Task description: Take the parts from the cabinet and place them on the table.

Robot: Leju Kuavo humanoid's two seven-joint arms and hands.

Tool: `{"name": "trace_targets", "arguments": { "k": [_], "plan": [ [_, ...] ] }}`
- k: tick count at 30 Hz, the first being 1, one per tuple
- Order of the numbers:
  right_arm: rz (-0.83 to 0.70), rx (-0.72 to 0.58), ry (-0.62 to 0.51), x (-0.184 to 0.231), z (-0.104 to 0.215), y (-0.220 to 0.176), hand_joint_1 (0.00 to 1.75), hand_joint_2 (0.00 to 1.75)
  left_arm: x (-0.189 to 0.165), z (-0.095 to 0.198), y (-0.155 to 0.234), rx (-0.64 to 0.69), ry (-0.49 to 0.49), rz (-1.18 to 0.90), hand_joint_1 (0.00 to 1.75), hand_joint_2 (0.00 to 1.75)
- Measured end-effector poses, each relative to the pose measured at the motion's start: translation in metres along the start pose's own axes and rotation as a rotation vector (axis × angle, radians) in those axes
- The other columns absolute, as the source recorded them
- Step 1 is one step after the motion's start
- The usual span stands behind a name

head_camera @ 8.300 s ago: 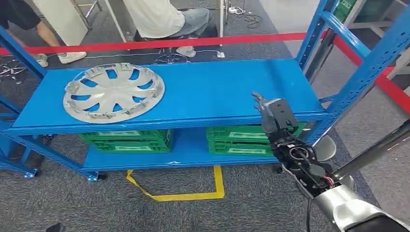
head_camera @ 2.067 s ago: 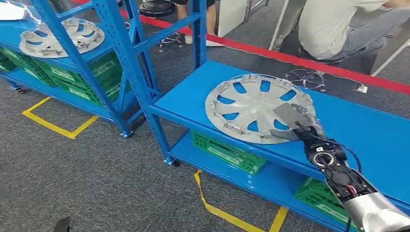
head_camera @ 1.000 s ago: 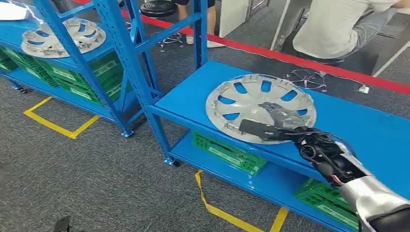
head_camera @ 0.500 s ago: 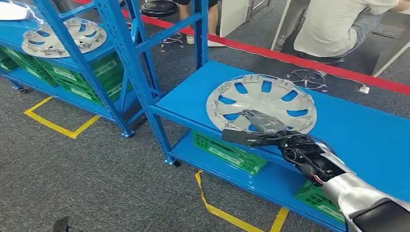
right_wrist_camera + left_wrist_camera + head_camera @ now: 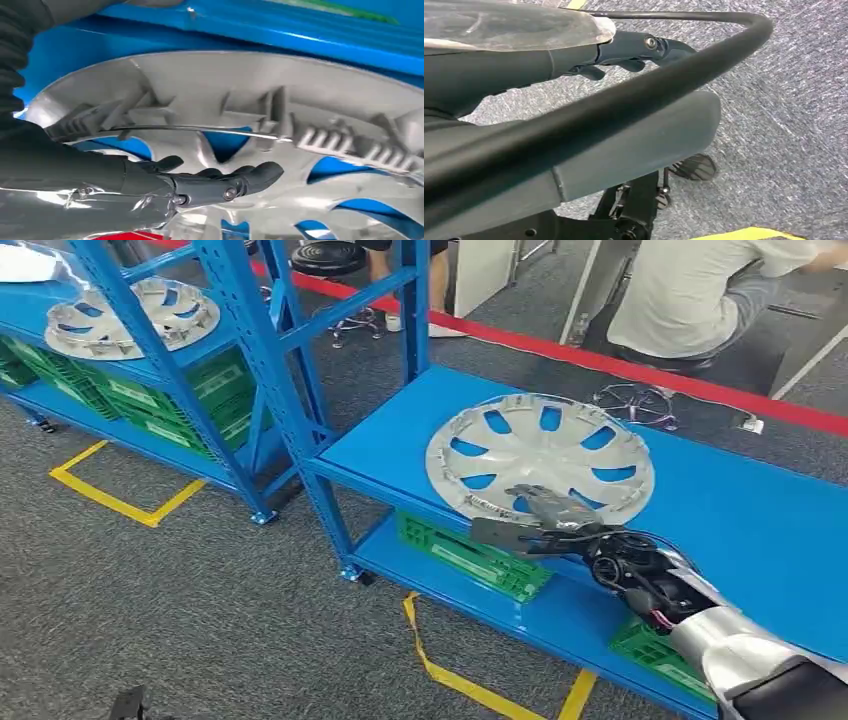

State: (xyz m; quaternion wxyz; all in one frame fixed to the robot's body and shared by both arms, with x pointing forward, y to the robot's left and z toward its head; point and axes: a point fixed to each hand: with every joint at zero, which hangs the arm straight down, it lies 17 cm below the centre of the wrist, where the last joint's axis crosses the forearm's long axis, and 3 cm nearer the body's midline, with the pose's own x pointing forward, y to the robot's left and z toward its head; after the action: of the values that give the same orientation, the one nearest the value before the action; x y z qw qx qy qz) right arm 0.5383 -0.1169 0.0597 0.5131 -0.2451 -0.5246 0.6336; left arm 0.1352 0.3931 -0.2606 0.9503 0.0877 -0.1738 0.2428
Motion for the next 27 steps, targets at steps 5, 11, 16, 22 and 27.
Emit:
{"name": "trace_targets", "arguments": {
  "k": [5, 11, 16, 22, 27],
  "plan": [
    [0.001, 0.005, 0.012, -0.006, 0.0, 0.002, 0.0, 1.75, 0.0, 0.0, 0.0, 0.0, 0.0, 0.0, 0.0, 0.0],
    [-0.002, 0.008, 0.022, -0.01, 0.001, 0.004, 0.0, 1.75, 0.0, 0.0, 0.0, -0.002, 0.0, 0.0, 0.0, 0.0],
    [-0.012, 0.008, 0.03, -0.015, 0.001, 0.005, 1.15, 1.75, 0.0, 0.0, -0.001, -0.007, 0.0, -0.002, 0.0, 0.0],
    [-0.026, 0.007, 0.043, -0.023, 0.003, 0.006, 1.48, 1.75, 0.0, 0.0, -0.002, -0.011, -0.001, -0.005, 0.0, 0.0],
    [-0.034, 0.005, 0.05, -0.026, 0.004, 0.006, 1.52, 1.75, 0.0, 0.0, -0.002, -0.012, -0.001, -0.005, 0.0, 0.0]
  ]
}}
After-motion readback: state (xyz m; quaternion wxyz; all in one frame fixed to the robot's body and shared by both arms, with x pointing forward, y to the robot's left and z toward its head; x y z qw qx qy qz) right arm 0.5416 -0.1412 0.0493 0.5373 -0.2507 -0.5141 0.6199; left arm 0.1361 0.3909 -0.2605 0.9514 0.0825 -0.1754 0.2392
